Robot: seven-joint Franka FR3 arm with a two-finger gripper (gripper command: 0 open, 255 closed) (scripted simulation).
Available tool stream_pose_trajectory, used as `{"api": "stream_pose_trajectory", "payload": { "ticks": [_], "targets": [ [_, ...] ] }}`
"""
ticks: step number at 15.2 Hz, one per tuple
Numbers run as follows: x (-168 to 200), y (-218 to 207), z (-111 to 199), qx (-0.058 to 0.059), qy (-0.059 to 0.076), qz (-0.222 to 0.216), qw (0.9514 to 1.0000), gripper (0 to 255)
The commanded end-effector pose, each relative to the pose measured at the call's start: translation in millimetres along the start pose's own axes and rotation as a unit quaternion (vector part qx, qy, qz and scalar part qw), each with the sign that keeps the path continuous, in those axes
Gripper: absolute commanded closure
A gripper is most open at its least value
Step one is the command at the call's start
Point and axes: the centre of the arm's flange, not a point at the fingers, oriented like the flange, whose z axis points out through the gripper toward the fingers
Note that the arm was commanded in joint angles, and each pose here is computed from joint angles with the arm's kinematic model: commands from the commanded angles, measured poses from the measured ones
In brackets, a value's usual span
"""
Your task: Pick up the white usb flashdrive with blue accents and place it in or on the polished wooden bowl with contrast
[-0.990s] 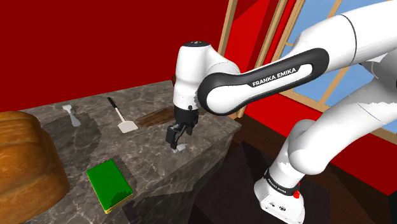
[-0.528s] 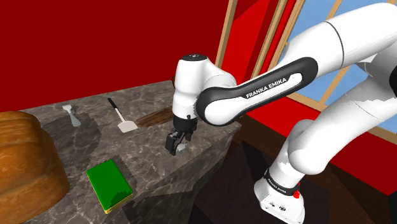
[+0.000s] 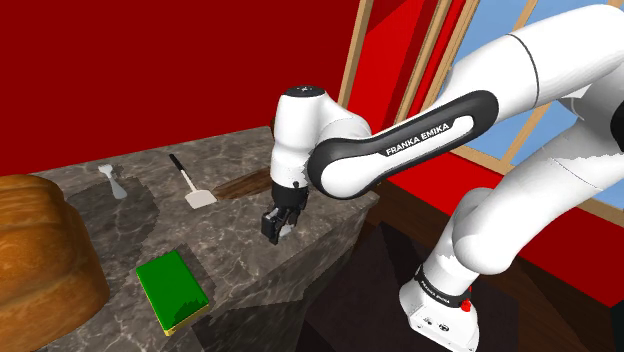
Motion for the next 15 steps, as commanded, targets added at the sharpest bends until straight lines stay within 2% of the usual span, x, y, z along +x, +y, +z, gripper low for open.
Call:
{"api": "stream_pose_trajectory", "payload": {
  "ticks": [1, 8, 15],
  "targets": [
    [0, 0, 0, 0.0, 0.0, 0.0, 1.0, 255],
    [0, 0, 0, 0.0, 0.0, 0.0, 1.0, 255],
    [1, 1, -37, 0.0, 0.0, 0.0, 1.0, 255]
  ]
}}
